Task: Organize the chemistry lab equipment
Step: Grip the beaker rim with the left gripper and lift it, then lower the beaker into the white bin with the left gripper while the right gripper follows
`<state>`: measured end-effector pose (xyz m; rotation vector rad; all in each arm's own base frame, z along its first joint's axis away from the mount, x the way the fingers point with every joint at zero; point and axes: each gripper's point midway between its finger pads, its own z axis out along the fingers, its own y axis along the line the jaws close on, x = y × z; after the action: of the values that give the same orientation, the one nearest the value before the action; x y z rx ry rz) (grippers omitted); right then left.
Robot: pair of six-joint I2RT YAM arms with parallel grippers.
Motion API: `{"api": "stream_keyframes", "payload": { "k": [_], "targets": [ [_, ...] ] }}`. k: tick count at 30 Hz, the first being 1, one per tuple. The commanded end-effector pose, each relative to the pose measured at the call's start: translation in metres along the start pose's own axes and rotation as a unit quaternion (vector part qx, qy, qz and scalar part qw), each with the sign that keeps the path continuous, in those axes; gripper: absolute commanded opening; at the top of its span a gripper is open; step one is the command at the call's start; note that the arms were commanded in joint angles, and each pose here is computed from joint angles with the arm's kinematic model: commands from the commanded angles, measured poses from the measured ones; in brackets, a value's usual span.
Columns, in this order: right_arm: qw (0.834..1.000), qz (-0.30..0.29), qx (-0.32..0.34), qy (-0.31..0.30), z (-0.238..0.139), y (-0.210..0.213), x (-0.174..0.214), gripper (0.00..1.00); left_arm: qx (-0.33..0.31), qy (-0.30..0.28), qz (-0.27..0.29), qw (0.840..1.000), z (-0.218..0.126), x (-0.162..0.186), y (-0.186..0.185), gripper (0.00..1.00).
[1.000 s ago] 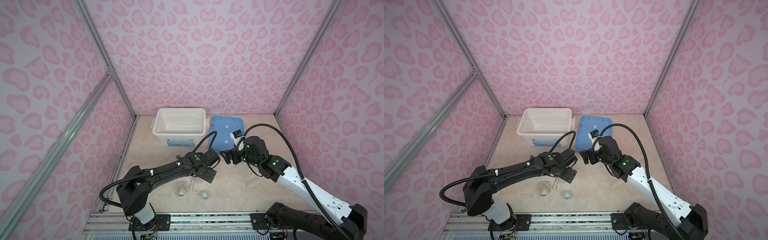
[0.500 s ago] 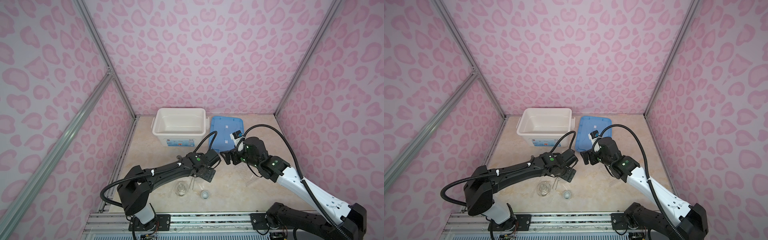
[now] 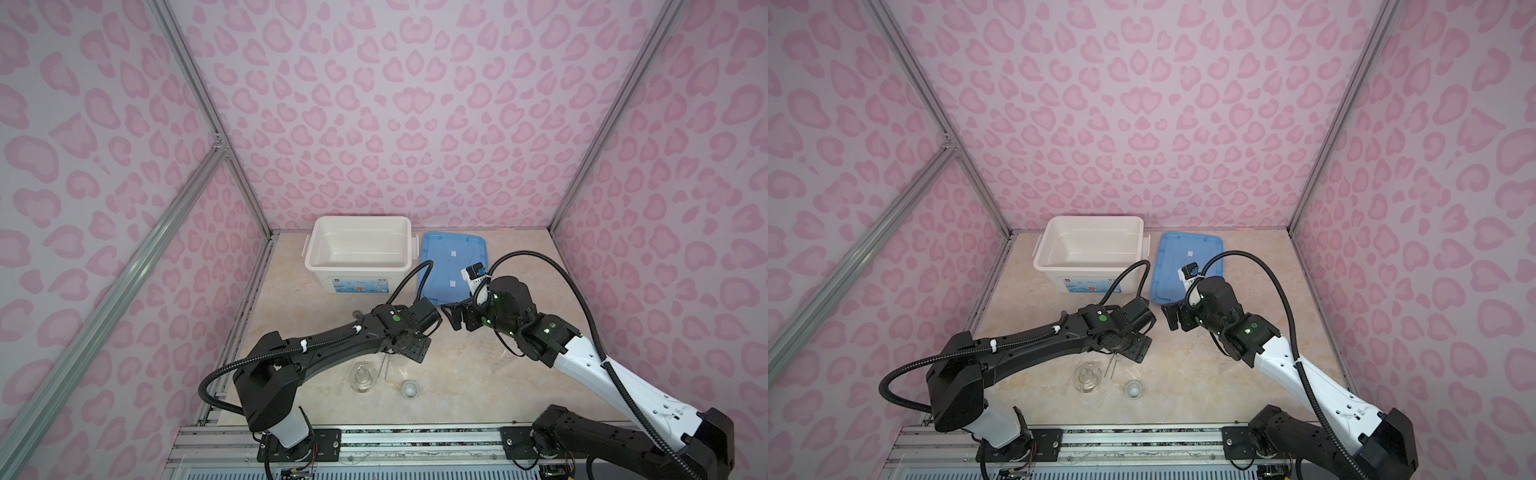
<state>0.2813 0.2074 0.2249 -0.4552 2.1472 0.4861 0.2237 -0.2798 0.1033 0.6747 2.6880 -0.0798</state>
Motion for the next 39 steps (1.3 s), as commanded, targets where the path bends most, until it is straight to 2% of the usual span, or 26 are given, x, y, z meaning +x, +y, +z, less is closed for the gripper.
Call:
{"api": "stream_keyframes", "payload": {
  "k": [1,10,14,23,30,39],
  "targets": [
    [1.0,-0.001,0.008,-0.01,-0.001,-0.003,-0.003,0.98,-0.007,0.002,0.001,1.0,0.001,0.0,0.002,0.86],
    [1.0,0.0,0.011,-0.014,-0.001,-0.004,-0.003,0.99,-0.024,0.013,0.006,1.0,0.007,0.003,0.004,0.81],
    [1.0,0.002,0.013,-0.016,-0.001,-0.005,-0.004,0.99,-0.023,0.006,0.005,1.0,0.004,0.0,0.004,0.75],
    [1.0,0.003,0.007,-0.026,-0.002,-0.002,-0.008,0.98,0.007,-0.023,-0.026,0.999,-0.016,-0.01,0.003,0.73],
    [0.998,0.007,-0.015,-0.061,-0.009,0.008,-0.033,0.99,0.05,-0.089,-0.084,0.991,-0.068,-0.044,0.032,0.73],
    [0.993,-0.013,-0.066,-0.1,0.0,0.038,-0.089,0.98,0.06,-0.208,-0.17,0.961,-0.156,-0.122,0.124,0.72]
  ]
}}
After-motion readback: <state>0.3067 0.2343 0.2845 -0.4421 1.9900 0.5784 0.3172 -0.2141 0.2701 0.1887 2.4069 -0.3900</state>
